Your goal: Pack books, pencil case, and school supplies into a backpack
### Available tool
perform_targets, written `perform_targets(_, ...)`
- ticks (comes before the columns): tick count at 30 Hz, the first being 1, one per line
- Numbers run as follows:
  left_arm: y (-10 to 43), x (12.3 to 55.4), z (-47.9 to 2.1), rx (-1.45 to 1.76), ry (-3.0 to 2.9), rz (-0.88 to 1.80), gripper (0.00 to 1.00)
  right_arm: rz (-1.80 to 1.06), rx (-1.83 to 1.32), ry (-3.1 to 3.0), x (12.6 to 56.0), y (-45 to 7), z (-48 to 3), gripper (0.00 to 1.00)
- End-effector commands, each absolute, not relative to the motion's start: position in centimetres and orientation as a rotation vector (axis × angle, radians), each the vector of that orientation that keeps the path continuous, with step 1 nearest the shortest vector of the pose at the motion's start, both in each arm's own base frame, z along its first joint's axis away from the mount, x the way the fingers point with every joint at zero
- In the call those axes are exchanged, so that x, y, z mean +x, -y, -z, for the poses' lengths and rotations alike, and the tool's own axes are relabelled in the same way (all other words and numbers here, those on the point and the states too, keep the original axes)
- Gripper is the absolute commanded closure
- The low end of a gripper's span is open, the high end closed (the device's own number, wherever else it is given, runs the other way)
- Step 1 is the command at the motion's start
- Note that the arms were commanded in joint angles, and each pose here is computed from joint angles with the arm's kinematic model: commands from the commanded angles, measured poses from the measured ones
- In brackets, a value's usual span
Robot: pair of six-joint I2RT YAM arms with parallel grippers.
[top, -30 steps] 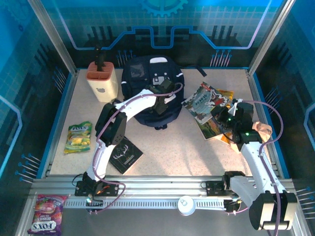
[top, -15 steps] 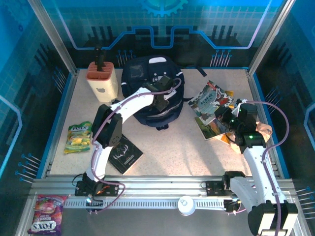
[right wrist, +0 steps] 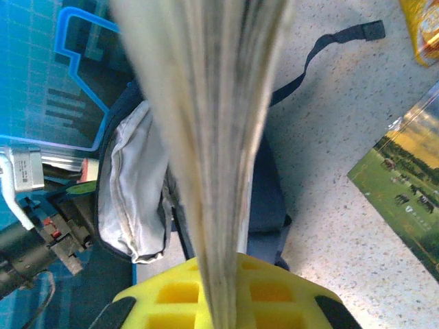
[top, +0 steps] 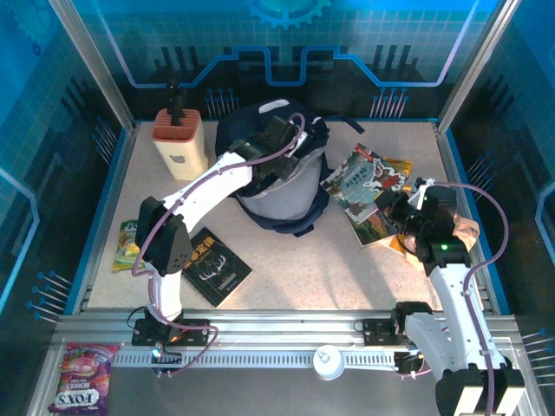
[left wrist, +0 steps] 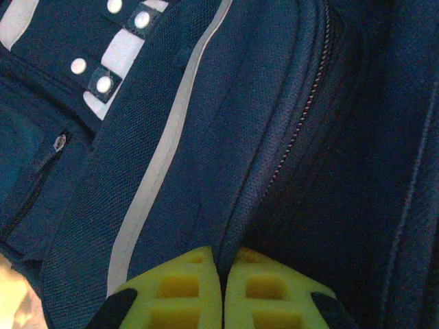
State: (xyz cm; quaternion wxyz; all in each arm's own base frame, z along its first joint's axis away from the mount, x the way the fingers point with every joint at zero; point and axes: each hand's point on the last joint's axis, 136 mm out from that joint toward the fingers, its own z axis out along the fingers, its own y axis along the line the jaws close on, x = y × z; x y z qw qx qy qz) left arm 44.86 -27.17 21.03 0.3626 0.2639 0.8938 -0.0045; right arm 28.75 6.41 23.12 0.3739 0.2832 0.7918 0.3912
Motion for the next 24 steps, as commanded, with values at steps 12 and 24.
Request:
perform_targets(12,31.5,46.0,-28.3,0.517,-2.109,0.223,1.00,-1.148,0.650,-1.976,29.2,-9.5,-24.9,1.00)
perform_targets(24,33.2,44.2,-31.7,0.543,-2.065,0.364,1.00,-1.310,0.572,-1.978,34.3,-17.5,-25.3,1.00)
